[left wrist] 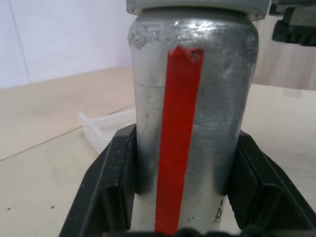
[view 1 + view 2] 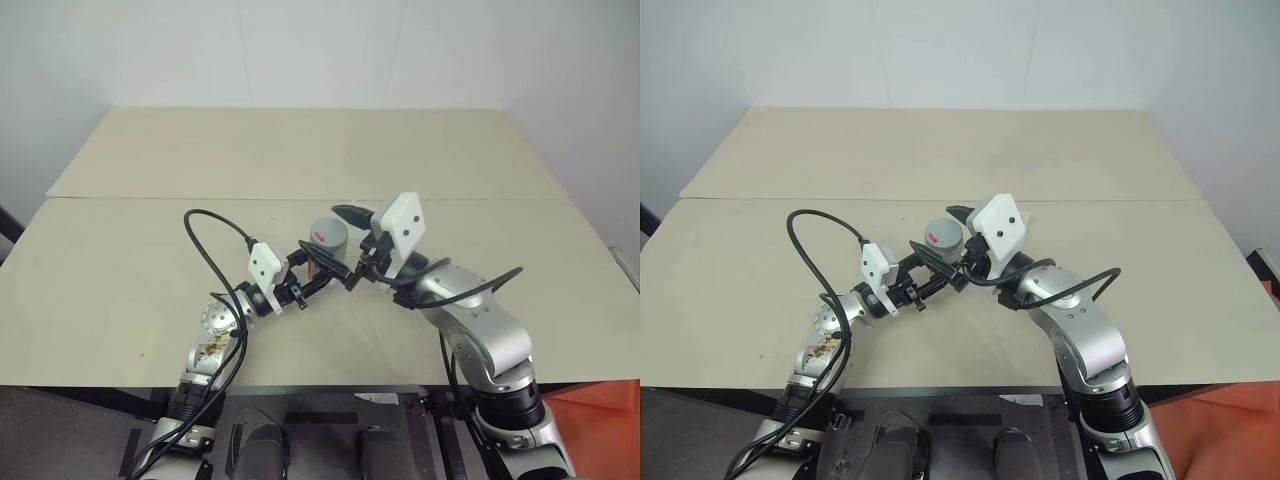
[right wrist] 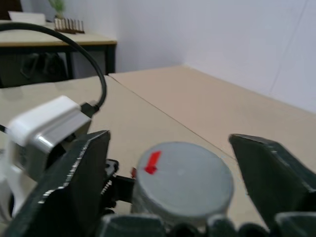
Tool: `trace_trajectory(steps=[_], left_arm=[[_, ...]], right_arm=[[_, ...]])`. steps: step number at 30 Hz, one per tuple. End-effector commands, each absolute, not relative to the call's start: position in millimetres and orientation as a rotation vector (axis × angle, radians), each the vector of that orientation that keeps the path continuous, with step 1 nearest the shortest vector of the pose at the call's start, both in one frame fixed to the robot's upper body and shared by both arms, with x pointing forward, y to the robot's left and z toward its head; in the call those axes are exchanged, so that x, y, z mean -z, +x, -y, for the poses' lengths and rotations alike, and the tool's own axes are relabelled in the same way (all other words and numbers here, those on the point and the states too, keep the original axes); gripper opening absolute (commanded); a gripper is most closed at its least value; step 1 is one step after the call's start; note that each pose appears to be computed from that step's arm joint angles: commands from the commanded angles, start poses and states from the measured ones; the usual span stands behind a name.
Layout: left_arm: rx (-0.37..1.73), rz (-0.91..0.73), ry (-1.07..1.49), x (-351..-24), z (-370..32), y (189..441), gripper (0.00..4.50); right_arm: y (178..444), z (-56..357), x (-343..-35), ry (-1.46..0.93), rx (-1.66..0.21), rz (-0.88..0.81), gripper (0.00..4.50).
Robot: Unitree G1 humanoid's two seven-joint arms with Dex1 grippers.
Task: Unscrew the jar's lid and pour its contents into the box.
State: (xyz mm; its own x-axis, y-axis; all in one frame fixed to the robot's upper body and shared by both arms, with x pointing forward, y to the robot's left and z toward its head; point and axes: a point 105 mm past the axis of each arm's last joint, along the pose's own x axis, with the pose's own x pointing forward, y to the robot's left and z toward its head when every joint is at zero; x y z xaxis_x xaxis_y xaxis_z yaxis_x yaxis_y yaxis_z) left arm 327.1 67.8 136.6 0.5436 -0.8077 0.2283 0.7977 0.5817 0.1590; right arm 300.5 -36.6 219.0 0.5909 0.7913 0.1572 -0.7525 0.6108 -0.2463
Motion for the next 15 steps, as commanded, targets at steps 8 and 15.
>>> trace_trajectory(steps=[8,15], left_arm=[[0.95,0.369,0.035,-153.2,-66.7,327.0,2.13],[0.95,0.367,0.041,-151.5,-67.7,326.6,2.13]], right_arm=[[301.3,41.9,-223.1,-0.16,-0.866,0.272,4.46],[303.1,40.8,-220.0,-0.144,-0.867,0.26,4.46]])
